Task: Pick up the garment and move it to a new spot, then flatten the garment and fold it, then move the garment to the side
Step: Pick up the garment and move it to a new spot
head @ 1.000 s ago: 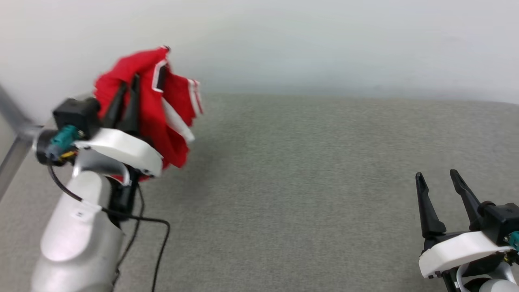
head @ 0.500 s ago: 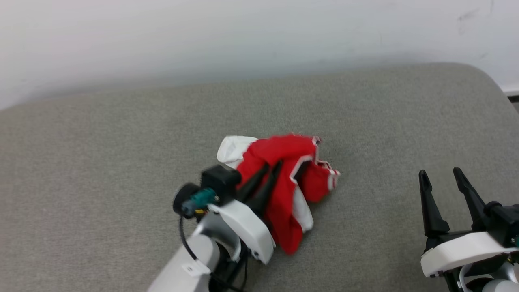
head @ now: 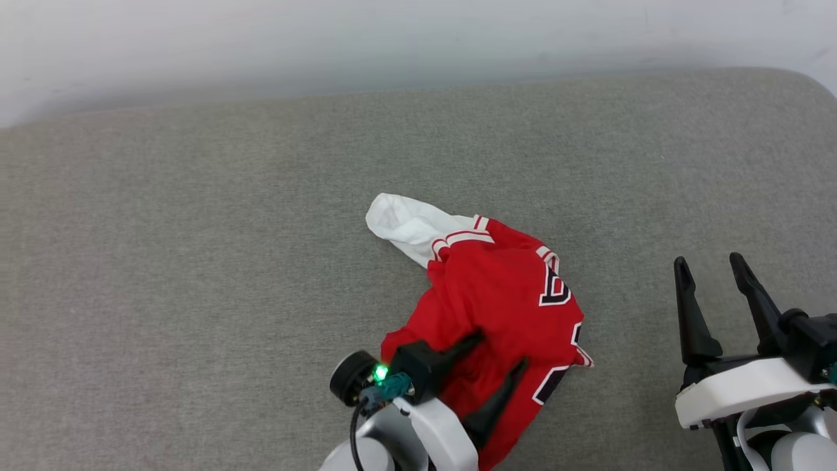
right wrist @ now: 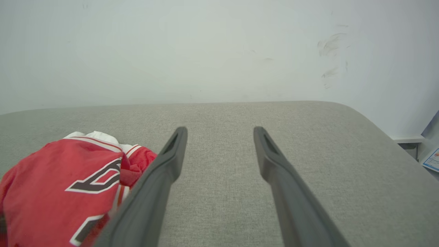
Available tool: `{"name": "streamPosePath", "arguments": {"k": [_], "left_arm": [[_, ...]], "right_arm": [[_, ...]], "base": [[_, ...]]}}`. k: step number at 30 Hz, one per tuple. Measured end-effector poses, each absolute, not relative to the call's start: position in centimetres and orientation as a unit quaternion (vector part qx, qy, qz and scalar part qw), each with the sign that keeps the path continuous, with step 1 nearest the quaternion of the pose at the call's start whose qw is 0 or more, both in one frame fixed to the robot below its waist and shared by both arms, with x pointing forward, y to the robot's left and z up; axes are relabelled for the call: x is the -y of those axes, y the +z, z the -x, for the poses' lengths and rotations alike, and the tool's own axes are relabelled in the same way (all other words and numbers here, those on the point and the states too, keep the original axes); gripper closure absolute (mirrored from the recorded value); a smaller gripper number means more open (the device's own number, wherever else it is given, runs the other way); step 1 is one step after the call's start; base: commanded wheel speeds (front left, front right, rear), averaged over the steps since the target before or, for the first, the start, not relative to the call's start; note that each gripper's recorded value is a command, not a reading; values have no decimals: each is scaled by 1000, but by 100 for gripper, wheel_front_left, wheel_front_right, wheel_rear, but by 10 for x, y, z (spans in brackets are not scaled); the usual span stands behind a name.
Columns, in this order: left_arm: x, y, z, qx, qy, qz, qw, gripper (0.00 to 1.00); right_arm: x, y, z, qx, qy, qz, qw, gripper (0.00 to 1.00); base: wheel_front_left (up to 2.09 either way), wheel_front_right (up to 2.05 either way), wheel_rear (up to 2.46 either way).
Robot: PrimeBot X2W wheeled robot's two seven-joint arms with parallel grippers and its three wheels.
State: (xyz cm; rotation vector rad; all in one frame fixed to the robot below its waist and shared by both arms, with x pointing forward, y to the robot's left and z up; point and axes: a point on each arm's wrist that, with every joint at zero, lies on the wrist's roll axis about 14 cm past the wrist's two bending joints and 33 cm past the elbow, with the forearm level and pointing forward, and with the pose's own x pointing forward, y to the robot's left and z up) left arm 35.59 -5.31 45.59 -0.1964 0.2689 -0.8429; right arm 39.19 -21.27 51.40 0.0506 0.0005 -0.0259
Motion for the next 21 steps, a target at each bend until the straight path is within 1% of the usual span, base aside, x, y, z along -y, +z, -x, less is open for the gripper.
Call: {"name": "streamPosePath", "arguments": {"k": [4, 9, 16, 21], "left_arm": [[43, 494, -372, -49, -385, 102, 916, 0], [19, 528, -386, 18, -335, 100, 937, 0], [-50, 552, -408, 70, -213, 79, 971, 0], [-107, 551, -411, 76, -120, 71, 987, 0]], "right_arm": [[206, 521, -393, 9, -3, -24, 1000, 0], [200, 530, -391, 17, 7, -21, 1000, 0], [191, 537, -385, 22, 21, -20, 999, 0], [188, 540, -378, 23, 25, -20, 999, 0]], "base": [[0, 0, 0], [0, 0, 0], [0, 0, 0], [0, 0, 0]]}}
